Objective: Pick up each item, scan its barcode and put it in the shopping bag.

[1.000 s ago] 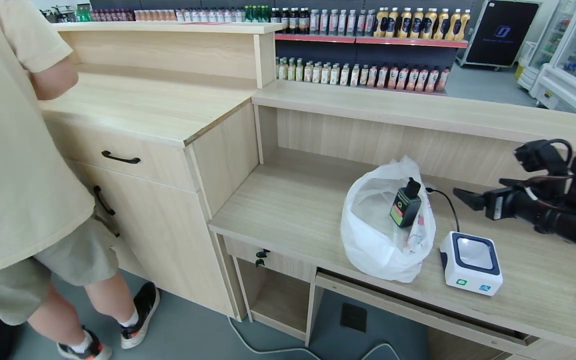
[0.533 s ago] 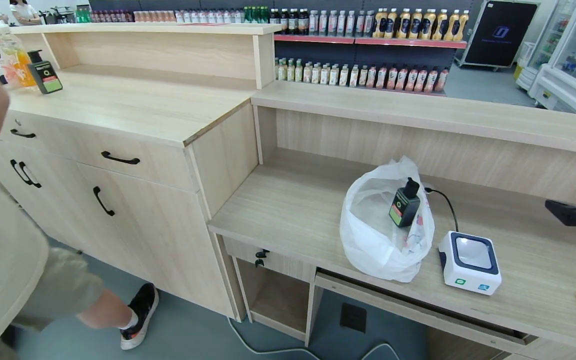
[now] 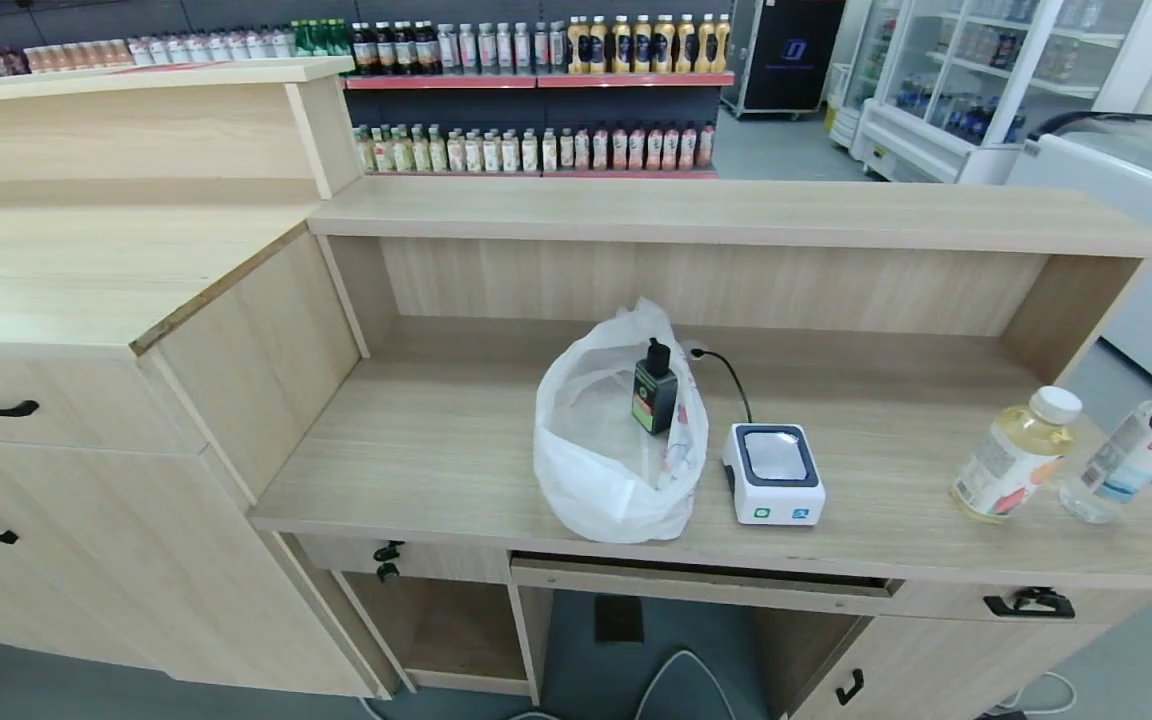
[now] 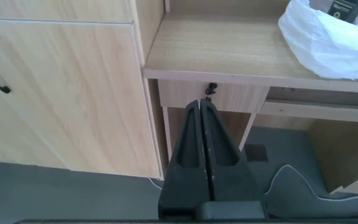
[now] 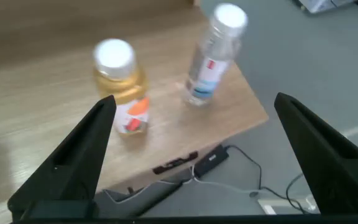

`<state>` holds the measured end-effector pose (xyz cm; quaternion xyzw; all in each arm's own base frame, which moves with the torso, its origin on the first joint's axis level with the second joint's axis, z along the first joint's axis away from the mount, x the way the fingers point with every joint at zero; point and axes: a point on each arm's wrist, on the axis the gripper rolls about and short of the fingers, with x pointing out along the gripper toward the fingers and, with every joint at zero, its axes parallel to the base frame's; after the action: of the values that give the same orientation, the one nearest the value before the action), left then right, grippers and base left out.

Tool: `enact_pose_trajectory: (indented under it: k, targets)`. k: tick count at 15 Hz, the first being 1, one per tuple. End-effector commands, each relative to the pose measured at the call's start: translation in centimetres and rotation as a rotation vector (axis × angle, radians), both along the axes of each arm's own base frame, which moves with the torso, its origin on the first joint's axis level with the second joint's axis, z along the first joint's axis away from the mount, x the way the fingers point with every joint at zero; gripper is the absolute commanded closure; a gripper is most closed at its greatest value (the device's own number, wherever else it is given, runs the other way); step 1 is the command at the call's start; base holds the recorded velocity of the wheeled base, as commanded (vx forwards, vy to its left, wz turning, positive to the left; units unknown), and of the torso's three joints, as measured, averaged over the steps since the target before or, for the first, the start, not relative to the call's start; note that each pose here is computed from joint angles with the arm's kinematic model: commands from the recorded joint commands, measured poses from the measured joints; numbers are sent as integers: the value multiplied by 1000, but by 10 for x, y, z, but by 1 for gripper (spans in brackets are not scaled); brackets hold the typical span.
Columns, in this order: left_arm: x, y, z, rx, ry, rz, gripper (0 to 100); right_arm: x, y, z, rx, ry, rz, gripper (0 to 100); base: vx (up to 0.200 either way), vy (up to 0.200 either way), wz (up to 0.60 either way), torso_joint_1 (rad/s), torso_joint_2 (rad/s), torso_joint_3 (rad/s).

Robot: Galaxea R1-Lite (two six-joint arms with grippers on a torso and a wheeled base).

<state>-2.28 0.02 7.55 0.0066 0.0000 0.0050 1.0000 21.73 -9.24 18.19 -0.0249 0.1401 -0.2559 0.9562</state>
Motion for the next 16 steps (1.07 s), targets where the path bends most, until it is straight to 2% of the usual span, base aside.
enact_pose_trajectory:
  k: [1,4,5,7,9,16]
  targets:
    - [0,0,0,-1,0,1,100,23,-14,-33,70,88,20,0,0,0,0,0,0,0]
    - [0,0,0,1,0,1,100,55,-24,-63,115,104,143,0,0,0,0,0,0,0]
    - [0,0,0,1,0,1,100,62,-26,-68,105,99,187,0,0,0,0,0,0,0]
    - [0,0,0,1,0,1,100,69,-33,-80,18,137,325,0,0,0,0,0,0,0]
    - [0,0,0,-1,0,1,100,73,-38,-90,-52,158,358,0,0,0,0,0,0,0]
    - [0,0,0,1,0,1,100,96,-30,-116,-81,133,437,0,0,0,0,0,0,0]
